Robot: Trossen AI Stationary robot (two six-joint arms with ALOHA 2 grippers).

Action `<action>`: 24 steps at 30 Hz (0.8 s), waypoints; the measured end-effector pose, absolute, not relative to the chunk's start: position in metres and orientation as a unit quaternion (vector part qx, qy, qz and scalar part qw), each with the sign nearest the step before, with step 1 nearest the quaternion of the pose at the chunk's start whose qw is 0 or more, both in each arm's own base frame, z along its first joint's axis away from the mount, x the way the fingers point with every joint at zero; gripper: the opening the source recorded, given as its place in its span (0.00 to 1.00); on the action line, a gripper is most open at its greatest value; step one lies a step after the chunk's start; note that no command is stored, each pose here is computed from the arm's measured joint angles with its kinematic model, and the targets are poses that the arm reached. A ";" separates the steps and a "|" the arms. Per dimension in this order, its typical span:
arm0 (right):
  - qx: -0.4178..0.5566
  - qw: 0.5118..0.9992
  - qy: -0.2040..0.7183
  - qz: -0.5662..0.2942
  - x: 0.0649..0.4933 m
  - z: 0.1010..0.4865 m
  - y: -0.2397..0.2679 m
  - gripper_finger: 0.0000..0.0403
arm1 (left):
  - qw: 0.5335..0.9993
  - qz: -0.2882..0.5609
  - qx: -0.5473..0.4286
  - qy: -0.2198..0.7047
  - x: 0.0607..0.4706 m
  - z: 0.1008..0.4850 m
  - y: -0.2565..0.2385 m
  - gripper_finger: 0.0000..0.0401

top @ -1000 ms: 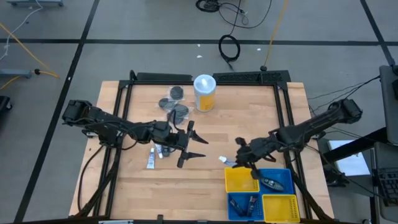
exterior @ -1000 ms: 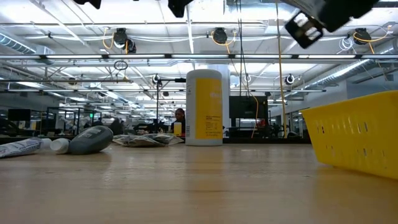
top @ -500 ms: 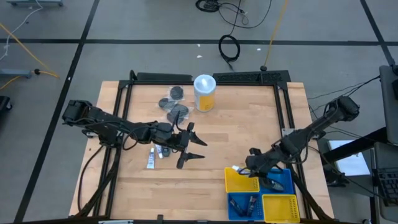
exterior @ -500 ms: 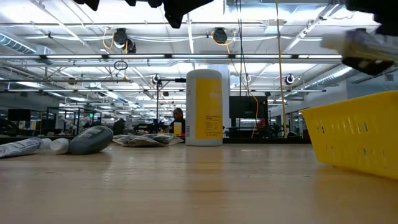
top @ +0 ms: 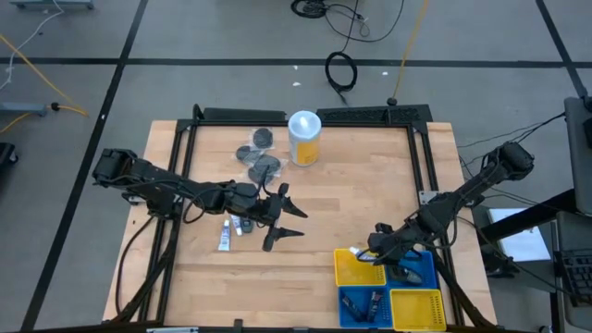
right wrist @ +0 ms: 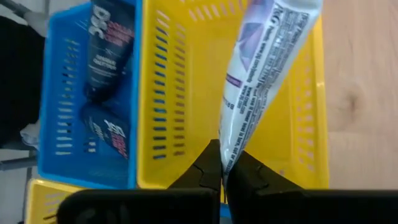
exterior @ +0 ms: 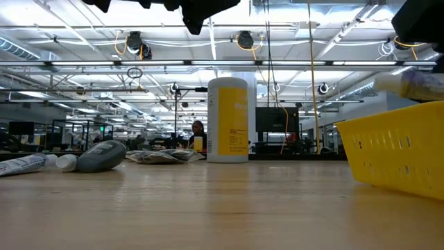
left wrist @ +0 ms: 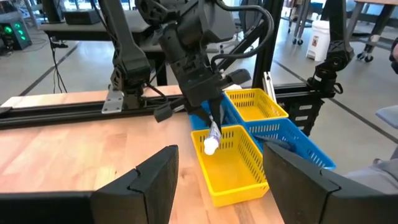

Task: Pick & Place Travel size toiletries
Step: Put the left toothpaste into the top yellow basket, then put the toothpaste into the top yellow basket

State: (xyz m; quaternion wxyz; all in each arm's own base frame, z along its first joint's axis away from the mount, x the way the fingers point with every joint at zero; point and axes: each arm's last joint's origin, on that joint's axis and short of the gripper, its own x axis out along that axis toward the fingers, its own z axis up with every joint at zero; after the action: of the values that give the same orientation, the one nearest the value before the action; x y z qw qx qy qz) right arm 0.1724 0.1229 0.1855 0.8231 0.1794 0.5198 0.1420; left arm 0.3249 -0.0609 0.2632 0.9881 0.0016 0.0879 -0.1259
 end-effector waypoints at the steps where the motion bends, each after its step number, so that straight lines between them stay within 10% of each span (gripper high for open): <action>1: 0.178 0.822 0.522 0.141 0.172 0.184 0.123 0.00 | 0.988 -0.126 0.001 0.089 0.325 0.263 -0.061 0.57; 24: 0.152 0.845 0.483 0.174 0.179 0.188 0.123 0.26 | 0.990 -0.086 -0.038 0.108 0.325 0.260 -0.059 0.57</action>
State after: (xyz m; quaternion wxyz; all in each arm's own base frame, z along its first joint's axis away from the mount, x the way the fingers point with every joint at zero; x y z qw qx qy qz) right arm 0.1785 0.1226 0.1885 0.8447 0.1519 0.4828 0.1742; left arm 0.3250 -0.0589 0.2600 0.9898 -0.0384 0.1075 -0.0855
